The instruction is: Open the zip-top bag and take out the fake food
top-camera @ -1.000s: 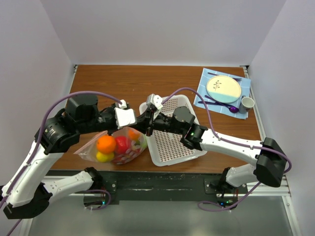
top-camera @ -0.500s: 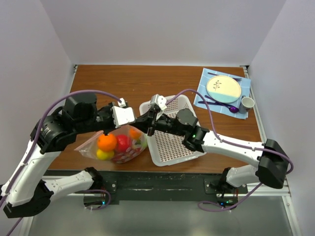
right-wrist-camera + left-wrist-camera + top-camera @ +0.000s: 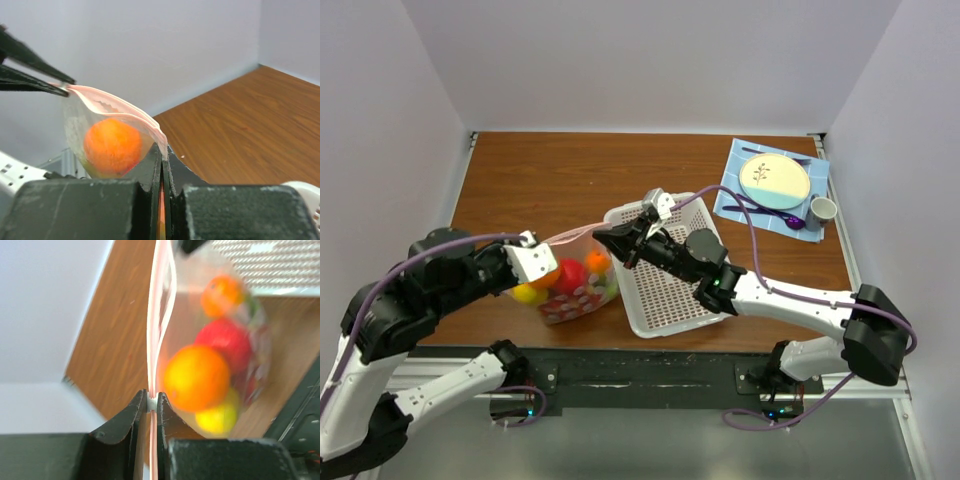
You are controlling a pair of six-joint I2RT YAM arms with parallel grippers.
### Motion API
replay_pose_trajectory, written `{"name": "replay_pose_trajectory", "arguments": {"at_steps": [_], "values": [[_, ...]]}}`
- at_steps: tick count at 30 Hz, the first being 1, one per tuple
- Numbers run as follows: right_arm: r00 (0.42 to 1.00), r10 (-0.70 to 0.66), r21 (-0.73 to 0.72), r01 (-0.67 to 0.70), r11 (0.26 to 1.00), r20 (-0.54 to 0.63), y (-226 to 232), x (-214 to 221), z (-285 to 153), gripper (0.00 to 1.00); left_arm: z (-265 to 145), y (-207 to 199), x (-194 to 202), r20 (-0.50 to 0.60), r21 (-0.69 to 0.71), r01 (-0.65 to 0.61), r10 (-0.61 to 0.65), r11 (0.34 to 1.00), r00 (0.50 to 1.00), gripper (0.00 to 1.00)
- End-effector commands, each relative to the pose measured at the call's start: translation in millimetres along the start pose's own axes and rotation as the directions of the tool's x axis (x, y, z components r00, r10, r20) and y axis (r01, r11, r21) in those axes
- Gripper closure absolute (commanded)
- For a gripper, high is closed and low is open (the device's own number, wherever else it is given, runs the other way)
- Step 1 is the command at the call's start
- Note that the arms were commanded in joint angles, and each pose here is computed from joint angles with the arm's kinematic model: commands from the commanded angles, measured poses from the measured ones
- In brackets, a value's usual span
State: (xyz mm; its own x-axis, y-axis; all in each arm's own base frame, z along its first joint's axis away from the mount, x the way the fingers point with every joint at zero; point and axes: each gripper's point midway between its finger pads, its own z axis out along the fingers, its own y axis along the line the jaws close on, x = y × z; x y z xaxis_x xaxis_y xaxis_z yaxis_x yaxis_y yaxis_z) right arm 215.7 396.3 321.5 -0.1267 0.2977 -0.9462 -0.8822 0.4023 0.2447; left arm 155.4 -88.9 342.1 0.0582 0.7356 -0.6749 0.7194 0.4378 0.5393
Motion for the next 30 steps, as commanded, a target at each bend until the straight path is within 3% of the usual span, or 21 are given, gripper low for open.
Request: {"name": "replay_pose_trajectory", "arguments": {"at_steps": [1, 7, 15, 19, 21, 25, 27, 28, 30], "values": [[0.996, -0.013, 0.164, 0.000, 0.986, 0.083, -34.7, -19.4, -2.8, 1.00, -24.4, 28.7, 37.7, -0.116, -0.218, -0.074, 0.050, 0.973, 0.992, 1.00], [0.998, 0.005, 0.182, -0.015, 0.983, 0.057, -39.3, -8.7, 1.1, 1.00, -36.3, 32.3, 77.5, -0.242, -0.313, -0.143, 0.066, 0.939, 0.968, 1.00], [1.000, 0.003, 0.184, -0.007, 0.983, 0.023, -38.0, -9.7, 3.1, 1.00, -79.7, 51.6, 81.3, -0.166, -0.438, -0.052, -0.024, 0.897, 0.986, 1.00], [0.999, 0.023, 0.138, -0.018, 0.990, -0.034, -27.2, -1.3, 7.3, 1.00, -71.6, 35.9, 72.3, -0.097, -0.359, -0.001, -0.036, 0.933, 0.995, 1.00], [0.996, 0.039, 0.128, -0.029, 0.991, -0.074, -23.4, 8.6, 6.4, 1.00, -57.2, 16.8, 61.2, -0.056, -0.249, 0.014, -0.029, 0.968, 0.998, 1.00], [0.988, 0.045, 0.118, -0.028, 0.993, -0.147, -7.4, 10.6, 1.9, 0.67, -29.4, -12.7, 59.3, -0.076, -0.098, 0.005, -0.012, 0.995, 0.997, 1.00], [0.979, 0.023, 0.189, 0.015, 0.982, -0.201, -13.6, 14.2, -8.4, 0.53, -15.5, -25.2, 64.6, -0.112, -0.040, -0.011, 0.006, 0.999, 0.994, 1.00], [0.973, 0.018, 0.202, 0.030, 0.979, -0.232, -8.8, 15.3, -14.2, 0.47, -12.5, -28.3, 64.7, -0.115, -0.023, -0.014, 0.011, 1.000, 0.993, 1.00], [0.977, 0.000, 0.253, 0.054, 0.966, -0.211, -8.7, -4.9, -25.6, 0.46, -7.5, -34.1, 61.4, -0.114, 0.016, -0.014, 0.016, 1.000, 0.993, 1.00]]}}
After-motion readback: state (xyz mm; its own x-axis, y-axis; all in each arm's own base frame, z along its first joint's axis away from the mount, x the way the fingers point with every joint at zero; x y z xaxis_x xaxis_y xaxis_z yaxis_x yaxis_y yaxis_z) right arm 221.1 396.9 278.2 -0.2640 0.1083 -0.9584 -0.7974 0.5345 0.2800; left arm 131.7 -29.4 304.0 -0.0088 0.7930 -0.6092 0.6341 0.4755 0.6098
